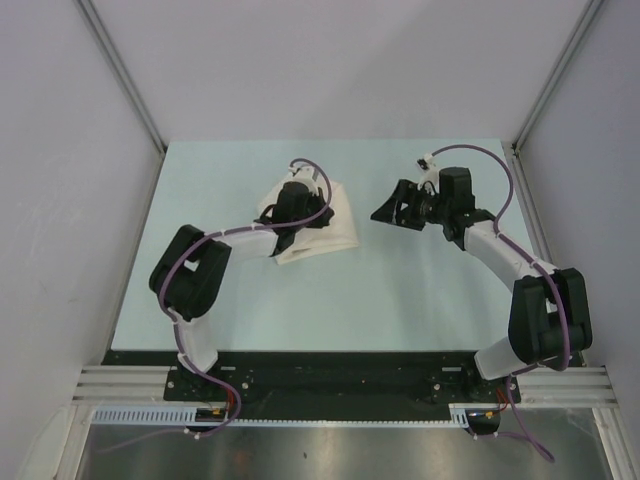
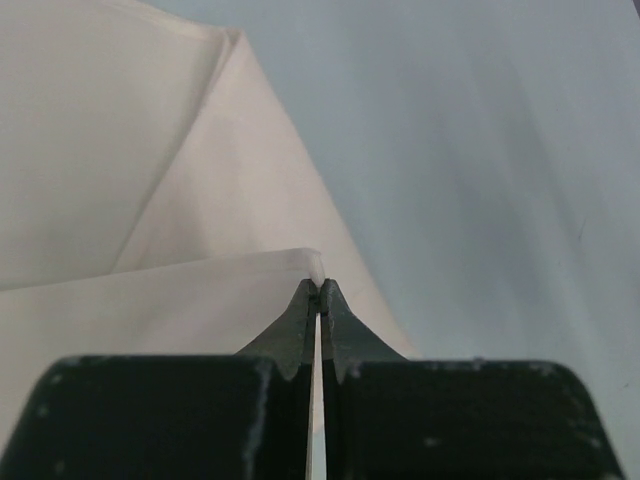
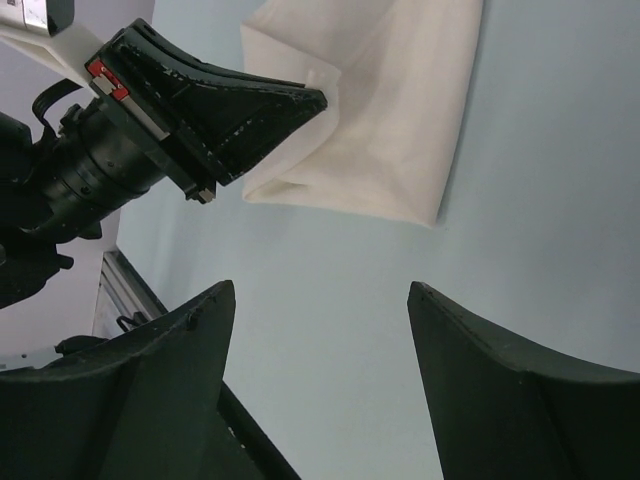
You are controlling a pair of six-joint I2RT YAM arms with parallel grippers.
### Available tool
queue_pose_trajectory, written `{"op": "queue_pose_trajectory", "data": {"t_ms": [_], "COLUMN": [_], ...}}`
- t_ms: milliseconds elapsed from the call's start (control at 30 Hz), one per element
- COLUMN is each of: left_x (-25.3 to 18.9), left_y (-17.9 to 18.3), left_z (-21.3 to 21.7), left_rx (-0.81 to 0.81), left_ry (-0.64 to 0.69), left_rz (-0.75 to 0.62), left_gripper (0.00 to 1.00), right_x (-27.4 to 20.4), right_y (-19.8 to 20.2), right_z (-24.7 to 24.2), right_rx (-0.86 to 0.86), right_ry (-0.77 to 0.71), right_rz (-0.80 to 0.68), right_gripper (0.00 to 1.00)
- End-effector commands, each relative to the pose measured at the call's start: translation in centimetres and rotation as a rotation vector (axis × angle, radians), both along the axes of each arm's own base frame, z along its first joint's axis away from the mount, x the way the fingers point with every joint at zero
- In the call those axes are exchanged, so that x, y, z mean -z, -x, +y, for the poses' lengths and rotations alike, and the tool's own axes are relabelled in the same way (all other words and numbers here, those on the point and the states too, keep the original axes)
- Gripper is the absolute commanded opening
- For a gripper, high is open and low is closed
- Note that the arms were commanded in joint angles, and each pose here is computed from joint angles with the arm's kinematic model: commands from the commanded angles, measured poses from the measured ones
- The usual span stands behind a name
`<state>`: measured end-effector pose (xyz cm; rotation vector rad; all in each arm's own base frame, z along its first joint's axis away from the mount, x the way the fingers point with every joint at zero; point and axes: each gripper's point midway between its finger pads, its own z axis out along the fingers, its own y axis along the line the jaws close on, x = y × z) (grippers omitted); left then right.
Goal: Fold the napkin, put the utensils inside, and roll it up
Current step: Fold the napkin
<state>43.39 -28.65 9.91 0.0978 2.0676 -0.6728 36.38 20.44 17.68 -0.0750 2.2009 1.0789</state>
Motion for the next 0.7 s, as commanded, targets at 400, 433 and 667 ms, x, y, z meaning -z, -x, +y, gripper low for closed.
{"op": "queue_pose_trajectory", "data": {"t_ms": [400, 433, 667], "left_x": [1.2, 1.3, 1.2], "left_y": [1.0, 1.2, 2.2], "left_z": [-6.6, -6.9, -7.8], "left_rx": [0.282, 0.297, 0.351], "left_ry": [-0.112, -0.114, -0.146], "left_rz": [-0.080, -0.082, -0.097], "left_gripper": [0.00, 0.00, 0.00], "right_x": [0.7, 0.7, 0.8], "right_y": [0.3, 0.3, 0.1], "right_z": [-0.4, -0.4, -0.2], "right_rx": [-0.006, -0.005, -0.007], "right_ry": [0.014, 0.011, 0.004], "right_rz": [0.007, 0.008, 0.014], "right_gripper": [0.75, 0.75, 0.75]}}
